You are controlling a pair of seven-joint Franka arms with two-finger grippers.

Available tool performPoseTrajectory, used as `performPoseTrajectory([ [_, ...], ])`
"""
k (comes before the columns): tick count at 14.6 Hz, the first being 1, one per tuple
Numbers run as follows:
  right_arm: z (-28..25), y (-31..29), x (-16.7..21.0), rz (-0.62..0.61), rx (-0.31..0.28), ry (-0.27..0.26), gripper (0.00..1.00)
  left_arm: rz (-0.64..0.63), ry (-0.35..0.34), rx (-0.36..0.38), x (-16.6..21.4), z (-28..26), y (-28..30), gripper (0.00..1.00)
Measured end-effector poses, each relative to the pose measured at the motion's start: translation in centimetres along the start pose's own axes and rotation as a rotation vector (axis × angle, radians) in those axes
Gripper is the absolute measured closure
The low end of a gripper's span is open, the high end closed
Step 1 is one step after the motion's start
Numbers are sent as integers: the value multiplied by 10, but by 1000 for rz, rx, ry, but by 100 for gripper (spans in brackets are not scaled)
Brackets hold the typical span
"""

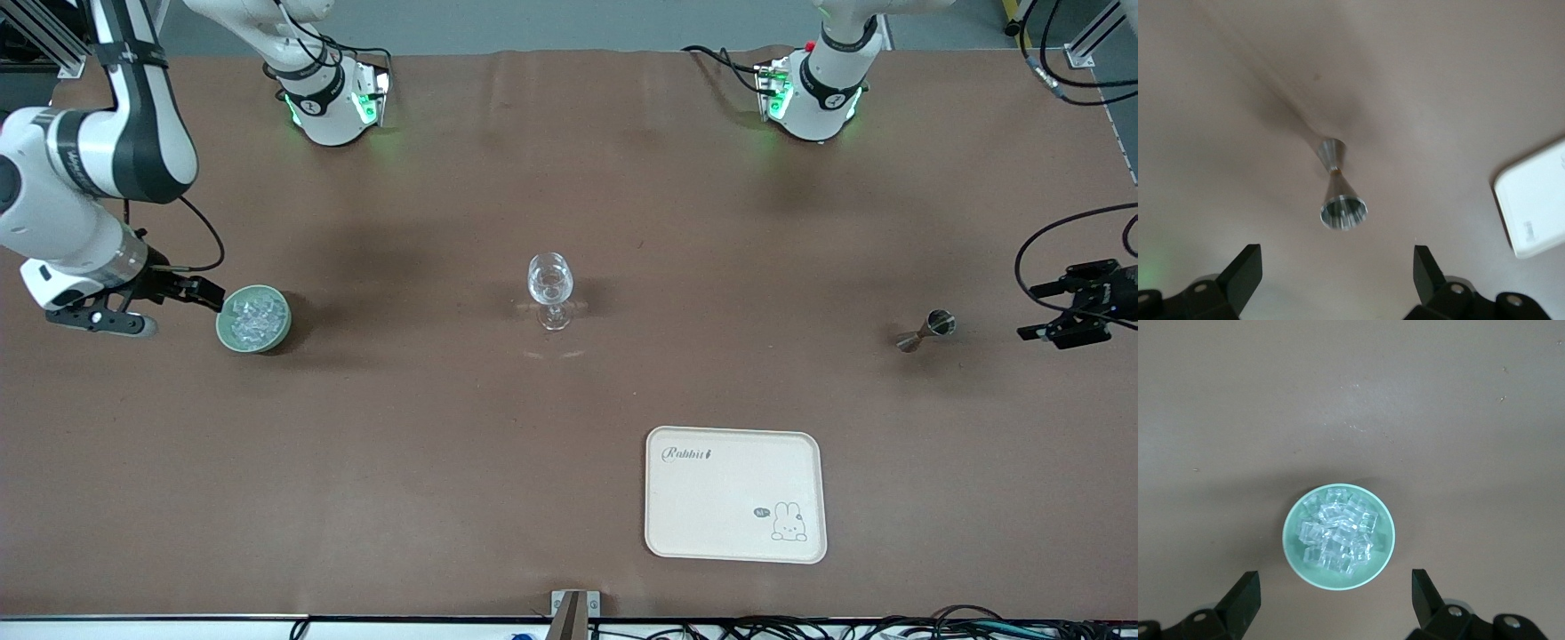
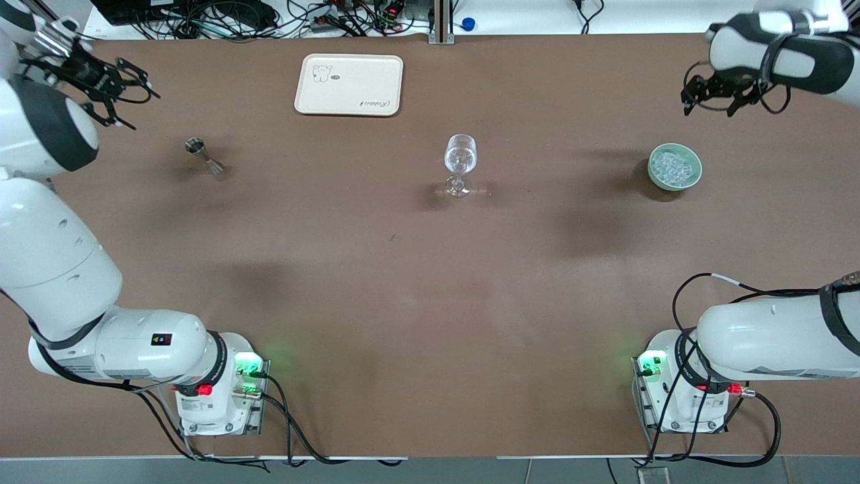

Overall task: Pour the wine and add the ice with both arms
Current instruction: 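Reach the right gripper to the ice while the left gripper reaches the jigger, then grasp ice with the right gripper while the left gripper grasps the jigger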

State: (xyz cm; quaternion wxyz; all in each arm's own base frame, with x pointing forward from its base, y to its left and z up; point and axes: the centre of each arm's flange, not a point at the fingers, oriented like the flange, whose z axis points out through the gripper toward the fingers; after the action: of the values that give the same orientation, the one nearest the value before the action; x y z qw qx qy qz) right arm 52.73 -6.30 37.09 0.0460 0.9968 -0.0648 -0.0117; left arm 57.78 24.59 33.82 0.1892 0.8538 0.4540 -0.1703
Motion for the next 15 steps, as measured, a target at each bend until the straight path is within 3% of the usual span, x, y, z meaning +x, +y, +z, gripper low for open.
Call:
performPoseTrajectory([
  [5,50,3,-17,-29,-20,22,0,-226,-77,-24,32,59,-6,0],
  [10,103,4,-27,-59,-6,25,2,-328,-114,-70,59,92,-22,0],
  [12,113,13,-26,-77,-4,25,6,-349,-139,-63,65,110,-27,0],
  [14,121,20,-28,-86,-2,17,17,-367,-201,-83,68,126,-33,0],
  [15,124,20,-29,-89,-1,18,17,-374,-242,-103,71,134,-39,0],
])
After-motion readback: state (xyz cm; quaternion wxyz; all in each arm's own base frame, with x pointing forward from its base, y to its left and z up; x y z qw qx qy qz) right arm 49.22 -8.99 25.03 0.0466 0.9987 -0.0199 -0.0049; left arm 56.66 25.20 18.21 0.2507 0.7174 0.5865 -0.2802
